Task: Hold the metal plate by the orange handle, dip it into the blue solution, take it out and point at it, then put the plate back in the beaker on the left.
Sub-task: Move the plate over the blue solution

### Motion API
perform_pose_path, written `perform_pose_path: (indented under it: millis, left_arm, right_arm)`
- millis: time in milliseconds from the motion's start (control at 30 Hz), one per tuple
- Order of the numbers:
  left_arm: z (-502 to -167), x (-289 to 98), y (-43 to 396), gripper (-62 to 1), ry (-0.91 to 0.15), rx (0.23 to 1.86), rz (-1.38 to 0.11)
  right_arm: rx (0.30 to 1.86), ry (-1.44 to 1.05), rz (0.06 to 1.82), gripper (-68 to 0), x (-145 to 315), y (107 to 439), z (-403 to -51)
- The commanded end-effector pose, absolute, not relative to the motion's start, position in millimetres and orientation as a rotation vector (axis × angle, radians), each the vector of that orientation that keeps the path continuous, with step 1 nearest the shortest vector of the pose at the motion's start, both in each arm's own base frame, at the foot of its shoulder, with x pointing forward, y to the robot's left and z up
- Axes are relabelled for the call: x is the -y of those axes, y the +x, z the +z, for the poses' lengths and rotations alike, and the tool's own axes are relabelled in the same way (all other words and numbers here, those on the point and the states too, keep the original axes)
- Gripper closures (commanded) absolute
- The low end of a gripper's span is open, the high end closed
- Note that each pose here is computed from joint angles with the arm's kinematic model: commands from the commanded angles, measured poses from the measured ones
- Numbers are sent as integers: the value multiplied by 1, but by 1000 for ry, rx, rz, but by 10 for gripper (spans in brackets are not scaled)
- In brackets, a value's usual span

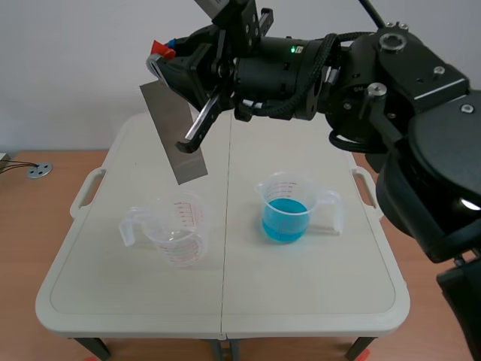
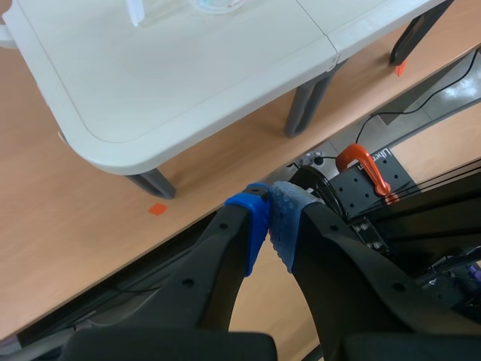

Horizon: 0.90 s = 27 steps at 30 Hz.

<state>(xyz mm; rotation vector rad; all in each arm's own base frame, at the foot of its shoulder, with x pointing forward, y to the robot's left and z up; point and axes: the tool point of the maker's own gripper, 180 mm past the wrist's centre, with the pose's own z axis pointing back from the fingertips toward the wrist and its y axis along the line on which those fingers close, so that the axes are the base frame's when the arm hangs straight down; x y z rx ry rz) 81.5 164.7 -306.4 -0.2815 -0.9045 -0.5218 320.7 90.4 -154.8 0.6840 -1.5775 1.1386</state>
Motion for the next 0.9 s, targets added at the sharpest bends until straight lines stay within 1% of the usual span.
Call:
perform_pose_path:
  millis: [0,300,433,633,867]
  left_arm:
    - [-300,-160,87,-15,-293,935,-521]
    - [-300,-160,87,-15,-293,935,-521]
    - [-299,-160,89,-15,-293,944,-522]
    - [-297,-160,99,-15,-284,970,-530]
    - [-289,-159,121,-15,-275,1035,-552]
  right_arm:
    - [1641,672,1149,-13,-86,322,-132]
    - [1701,559,1111,-13,-62,334,-110]
    - [1723,515,1091,-13,-48,334,-104]
    - [1730,453,1061,-13,-27,331,-104]
    - [1727,378,992,-13,1,334,-105]
